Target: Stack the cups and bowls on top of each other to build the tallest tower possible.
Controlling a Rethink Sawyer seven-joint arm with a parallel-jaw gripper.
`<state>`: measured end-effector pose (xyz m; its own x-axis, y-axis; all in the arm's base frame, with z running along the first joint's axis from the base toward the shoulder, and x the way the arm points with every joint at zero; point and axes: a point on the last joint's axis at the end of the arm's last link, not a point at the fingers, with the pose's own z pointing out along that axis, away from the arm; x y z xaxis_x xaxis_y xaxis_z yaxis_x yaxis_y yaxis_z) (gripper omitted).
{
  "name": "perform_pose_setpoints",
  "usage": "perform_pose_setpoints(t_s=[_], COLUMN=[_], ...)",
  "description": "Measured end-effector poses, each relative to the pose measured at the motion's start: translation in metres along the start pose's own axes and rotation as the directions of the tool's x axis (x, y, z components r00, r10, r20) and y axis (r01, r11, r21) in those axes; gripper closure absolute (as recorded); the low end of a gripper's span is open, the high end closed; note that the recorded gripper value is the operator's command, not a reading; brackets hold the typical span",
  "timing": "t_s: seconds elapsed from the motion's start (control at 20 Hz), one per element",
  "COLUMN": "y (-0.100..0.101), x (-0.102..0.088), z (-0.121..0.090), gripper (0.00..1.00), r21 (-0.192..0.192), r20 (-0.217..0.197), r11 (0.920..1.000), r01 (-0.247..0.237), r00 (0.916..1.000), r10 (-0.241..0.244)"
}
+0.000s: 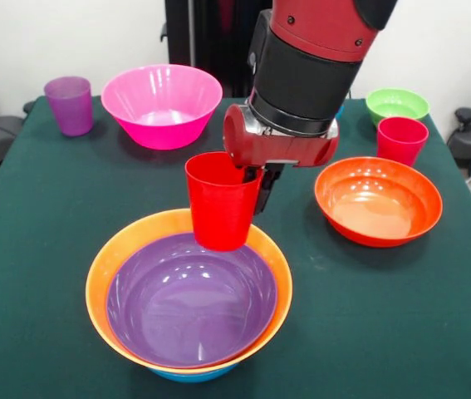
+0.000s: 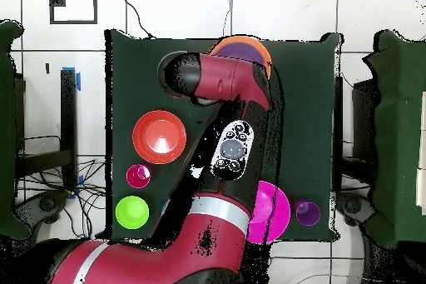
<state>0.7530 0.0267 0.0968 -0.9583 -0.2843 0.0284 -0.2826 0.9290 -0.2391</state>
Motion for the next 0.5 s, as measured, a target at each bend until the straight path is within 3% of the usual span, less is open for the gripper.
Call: perform_pose_setpoints(t_s=[0.25, 0.5], y=[-0.015, -0.051], x=[0.002, 0.008], z=[-0.006, -0.015], gripper=[1.0, 1.0], r21=[-0.036, -0.048], r20=[0.016, 0.032], r11=[0.9988, 0.9949], r01=[-0.035, -0.089], r00=[0.9993, 0.9954], r10=[0.035, 0.09])
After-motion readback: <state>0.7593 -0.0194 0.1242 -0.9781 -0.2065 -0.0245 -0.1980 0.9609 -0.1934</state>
